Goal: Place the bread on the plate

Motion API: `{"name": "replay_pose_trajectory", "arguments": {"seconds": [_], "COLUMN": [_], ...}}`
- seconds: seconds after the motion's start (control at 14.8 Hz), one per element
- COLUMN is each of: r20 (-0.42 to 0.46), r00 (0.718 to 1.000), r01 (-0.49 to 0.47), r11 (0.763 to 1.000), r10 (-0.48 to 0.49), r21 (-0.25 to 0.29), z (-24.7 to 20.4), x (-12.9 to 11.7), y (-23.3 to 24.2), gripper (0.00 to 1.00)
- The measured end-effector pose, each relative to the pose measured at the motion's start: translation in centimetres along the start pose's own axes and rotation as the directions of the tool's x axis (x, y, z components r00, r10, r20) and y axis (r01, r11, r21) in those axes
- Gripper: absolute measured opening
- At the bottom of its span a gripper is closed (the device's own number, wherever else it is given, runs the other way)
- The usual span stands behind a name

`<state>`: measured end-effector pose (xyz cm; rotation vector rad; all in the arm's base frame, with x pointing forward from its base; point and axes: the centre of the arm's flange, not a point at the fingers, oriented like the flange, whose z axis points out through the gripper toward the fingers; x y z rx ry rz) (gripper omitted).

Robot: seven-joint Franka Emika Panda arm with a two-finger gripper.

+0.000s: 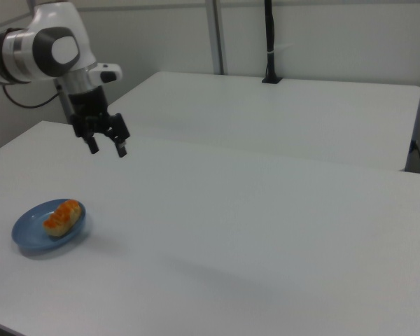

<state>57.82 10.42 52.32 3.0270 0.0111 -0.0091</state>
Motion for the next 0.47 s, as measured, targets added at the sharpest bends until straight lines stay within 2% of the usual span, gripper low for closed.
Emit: {"name": "replay_pose_trajectory", "arguments": {"seconds": [0.2,0.34,0.47], "r20": [0.000,0.003,-0.005], "r00": [1.000,1.000,1.000], "r01": [0.000,-0.003,-0.007], "r11": [1.000,1.000,1.000], "r10": [0.000,0.003,0.007], "r21": [0.003,0.009,0.019], "z": [-2.7,-4.8,-5.6], "x": [-1.3,-2.7,-3.2], "y": [5.7,8.2,8.6], "gripper": [1.00,1.00,1.00]}}
